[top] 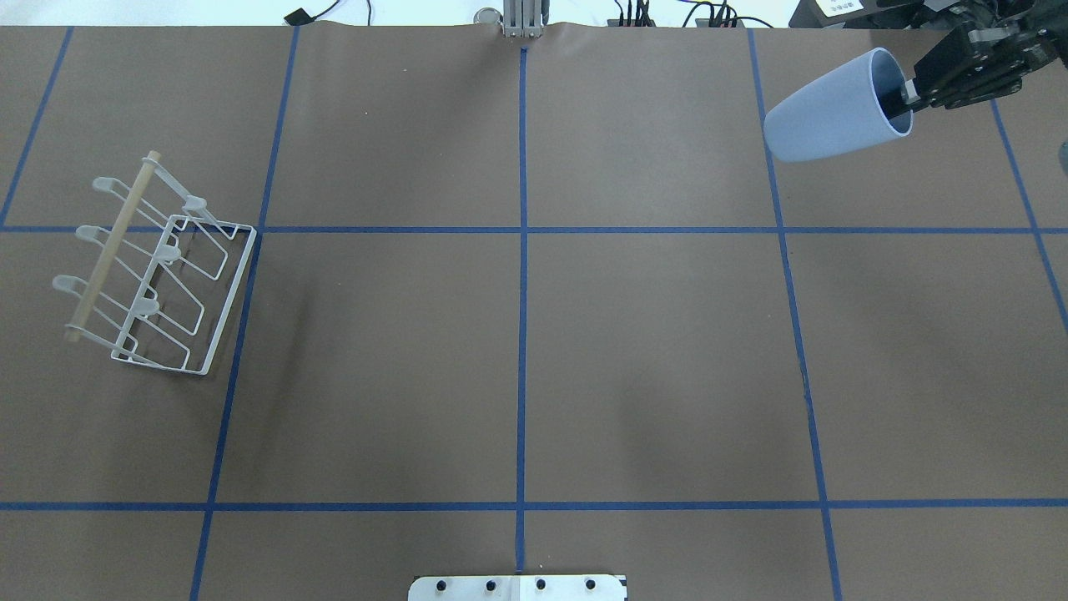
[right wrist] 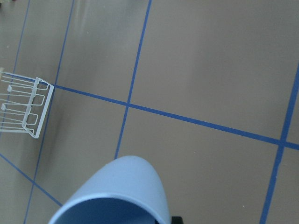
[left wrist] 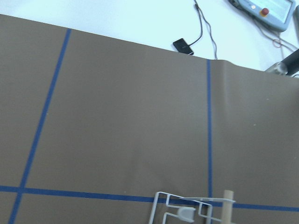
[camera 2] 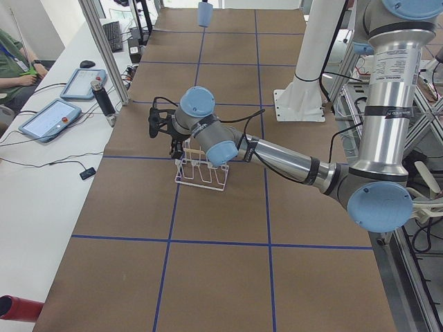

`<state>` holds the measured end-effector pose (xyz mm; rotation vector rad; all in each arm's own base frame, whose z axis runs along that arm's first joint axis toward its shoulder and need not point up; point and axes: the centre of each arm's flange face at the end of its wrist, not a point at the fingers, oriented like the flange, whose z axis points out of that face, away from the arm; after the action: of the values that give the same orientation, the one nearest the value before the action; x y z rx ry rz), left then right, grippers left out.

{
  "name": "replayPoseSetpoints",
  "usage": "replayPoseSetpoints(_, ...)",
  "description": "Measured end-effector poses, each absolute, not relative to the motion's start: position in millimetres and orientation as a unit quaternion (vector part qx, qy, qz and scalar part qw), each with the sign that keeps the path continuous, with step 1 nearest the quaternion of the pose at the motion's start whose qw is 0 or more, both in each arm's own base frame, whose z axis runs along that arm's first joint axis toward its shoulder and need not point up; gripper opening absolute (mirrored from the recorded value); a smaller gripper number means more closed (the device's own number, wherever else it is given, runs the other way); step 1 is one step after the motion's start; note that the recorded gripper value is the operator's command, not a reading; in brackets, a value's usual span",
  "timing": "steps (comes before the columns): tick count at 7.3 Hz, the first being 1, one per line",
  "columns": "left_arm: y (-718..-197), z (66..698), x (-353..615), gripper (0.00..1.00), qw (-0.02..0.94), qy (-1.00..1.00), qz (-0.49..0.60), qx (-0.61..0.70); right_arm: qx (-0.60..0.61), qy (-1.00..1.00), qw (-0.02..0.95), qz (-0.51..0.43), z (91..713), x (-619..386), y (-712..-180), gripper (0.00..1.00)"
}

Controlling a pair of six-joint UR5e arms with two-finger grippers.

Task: Hang cup on cup holder
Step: 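Grip the cup rim with the right gripper and lift it, tipping sideways, then carry the cup toward the center while the left gripper approaches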

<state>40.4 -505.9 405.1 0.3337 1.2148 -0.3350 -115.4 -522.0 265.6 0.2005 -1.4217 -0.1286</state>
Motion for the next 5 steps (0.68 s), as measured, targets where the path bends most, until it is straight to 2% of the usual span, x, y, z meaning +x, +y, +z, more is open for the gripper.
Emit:
replayPoseSetpoints(2, -500, 356, 81, 0.98, 0.738, 0.637, -0.184, 0.121, 0.102, -0.681, 0.725, -0.028, 227, -146, -497, 0.00)
replayPoseSetpoints(5, -497, 271, 130, 0.98, 0.656, 0.722, -0.216, 0.045, 0.090, -0.765, 0.638, 0.007, 203, -204, -447, 0.00)
